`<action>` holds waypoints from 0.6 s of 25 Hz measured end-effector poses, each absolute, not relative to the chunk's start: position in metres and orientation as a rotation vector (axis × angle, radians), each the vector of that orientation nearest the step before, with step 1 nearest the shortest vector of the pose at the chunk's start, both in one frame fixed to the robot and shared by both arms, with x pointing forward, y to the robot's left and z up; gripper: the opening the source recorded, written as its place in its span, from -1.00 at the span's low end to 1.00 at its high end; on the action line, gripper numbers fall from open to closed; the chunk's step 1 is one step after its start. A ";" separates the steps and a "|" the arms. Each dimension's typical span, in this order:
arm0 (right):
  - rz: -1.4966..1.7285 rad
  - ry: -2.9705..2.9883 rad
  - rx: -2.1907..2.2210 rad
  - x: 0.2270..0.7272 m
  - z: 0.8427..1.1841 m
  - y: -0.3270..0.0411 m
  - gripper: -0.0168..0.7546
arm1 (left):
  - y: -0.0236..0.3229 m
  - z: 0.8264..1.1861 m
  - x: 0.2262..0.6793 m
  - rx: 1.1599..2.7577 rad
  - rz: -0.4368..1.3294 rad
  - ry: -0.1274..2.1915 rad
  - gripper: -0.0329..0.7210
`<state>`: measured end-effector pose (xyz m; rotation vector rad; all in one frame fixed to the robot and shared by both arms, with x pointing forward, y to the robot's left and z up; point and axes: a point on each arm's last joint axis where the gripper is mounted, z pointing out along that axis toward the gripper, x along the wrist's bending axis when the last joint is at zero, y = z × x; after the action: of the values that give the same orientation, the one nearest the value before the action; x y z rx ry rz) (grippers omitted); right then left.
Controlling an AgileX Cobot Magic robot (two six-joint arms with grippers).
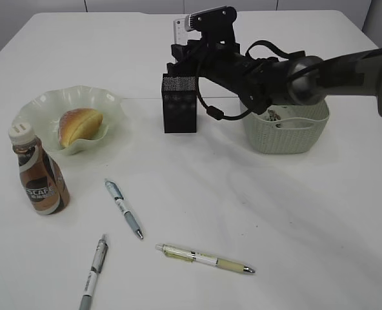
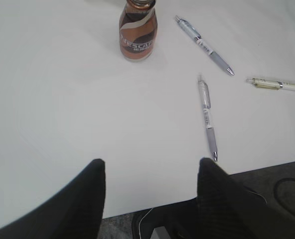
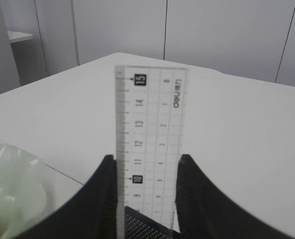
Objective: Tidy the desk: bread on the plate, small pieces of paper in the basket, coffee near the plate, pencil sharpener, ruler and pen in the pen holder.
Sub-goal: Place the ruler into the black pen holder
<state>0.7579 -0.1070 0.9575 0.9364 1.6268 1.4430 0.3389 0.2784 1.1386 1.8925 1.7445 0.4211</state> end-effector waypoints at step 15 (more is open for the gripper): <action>1.410 1.656 0.981 0.758 0.955 -0.108 0.27 | 0.278 1.139 0.339 1.888 0.416 1.746 0.24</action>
<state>0.7578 -0.1084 0.9550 0.9807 1.6564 1.4098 0.3389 0.2781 1.1386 1.8883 1.7462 0.4158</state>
